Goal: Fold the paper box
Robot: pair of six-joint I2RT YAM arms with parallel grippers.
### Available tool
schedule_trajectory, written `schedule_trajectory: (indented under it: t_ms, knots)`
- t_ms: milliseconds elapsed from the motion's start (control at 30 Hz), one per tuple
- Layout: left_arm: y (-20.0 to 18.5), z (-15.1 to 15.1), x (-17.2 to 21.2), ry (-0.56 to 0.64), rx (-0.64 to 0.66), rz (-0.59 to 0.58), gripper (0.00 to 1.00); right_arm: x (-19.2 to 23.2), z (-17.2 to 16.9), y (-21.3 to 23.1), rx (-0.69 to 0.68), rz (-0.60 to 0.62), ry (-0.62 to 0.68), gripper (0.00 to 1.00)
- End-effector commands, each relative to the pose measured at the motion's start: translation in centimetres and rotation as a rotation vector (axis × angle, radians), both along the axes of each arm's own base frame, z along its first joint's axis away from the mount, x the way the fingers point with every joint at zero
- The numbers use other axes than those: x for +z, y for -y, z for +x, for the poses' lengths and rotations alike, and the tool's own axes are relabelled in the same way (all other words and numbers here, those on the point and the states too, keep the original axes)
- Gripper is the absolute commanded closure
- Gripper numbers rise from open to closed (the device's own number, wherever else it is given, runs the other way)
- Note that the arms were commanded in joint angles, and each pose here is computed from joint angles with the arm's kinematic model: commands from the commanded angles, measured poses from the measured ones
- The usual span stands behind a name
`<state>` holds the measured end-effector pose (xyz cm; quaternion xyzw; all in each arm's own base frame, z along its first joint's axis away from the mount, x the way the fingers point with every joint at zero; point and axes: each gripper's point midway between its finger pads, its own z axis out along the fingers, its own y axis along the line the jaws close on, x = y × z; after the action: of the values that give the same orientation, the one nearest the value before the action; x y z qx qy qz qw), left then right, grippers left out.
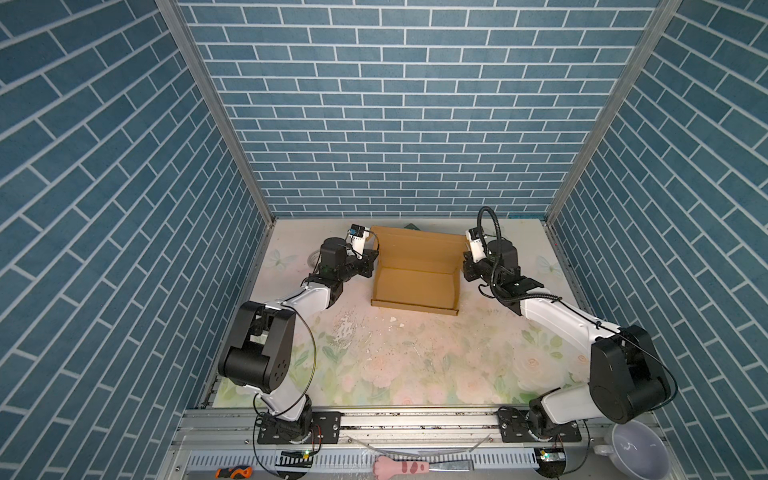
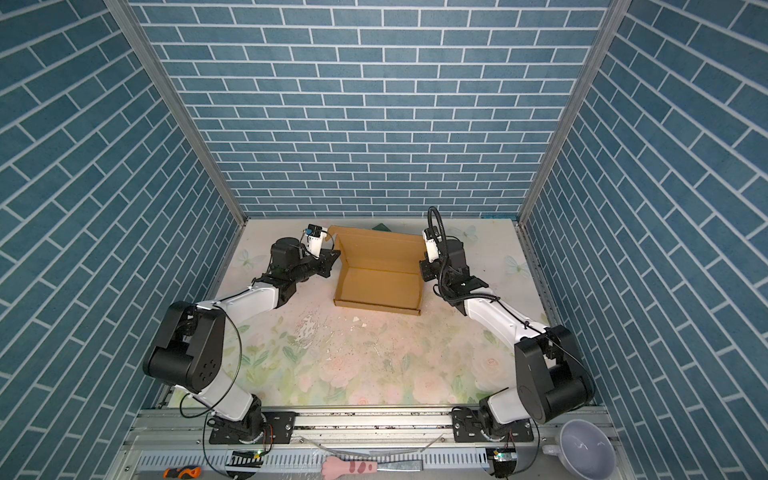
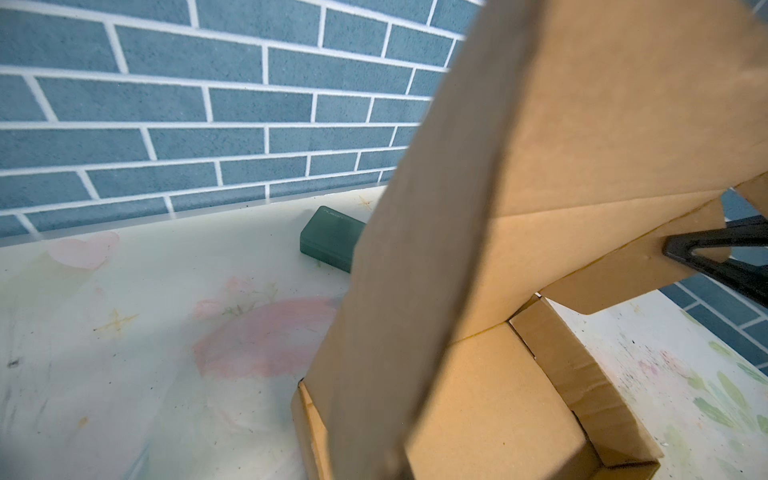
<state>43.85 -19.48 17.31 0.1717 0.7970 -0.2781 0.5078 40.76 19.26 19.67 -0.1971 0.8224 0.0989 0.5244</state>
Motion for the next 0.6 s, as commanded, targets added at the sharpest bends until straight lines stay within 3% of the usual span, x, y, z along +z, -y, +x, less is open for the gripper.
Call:
schedule_trajectory:
  t_ms: [0,233,567]
  knots:
    - [2.7,-1.8,-0.6,0.000,-0.103,-0.031,0.98,2.3,-1.0,-2.5,0.061,0.100,0.059,1.00]
    - [2.2,-2.9,-2.2,-0.031,-0.092,-0.018,0.98,2.7,-1.1,-3.1,0.021,0.196,0.037,1.00]
    - [2.2,-3.4,-2.1,-0.038,-0.089,-0.038,0.98,1.4,-1.4,-3.2,-0.034,0.202,0.012,1.00]
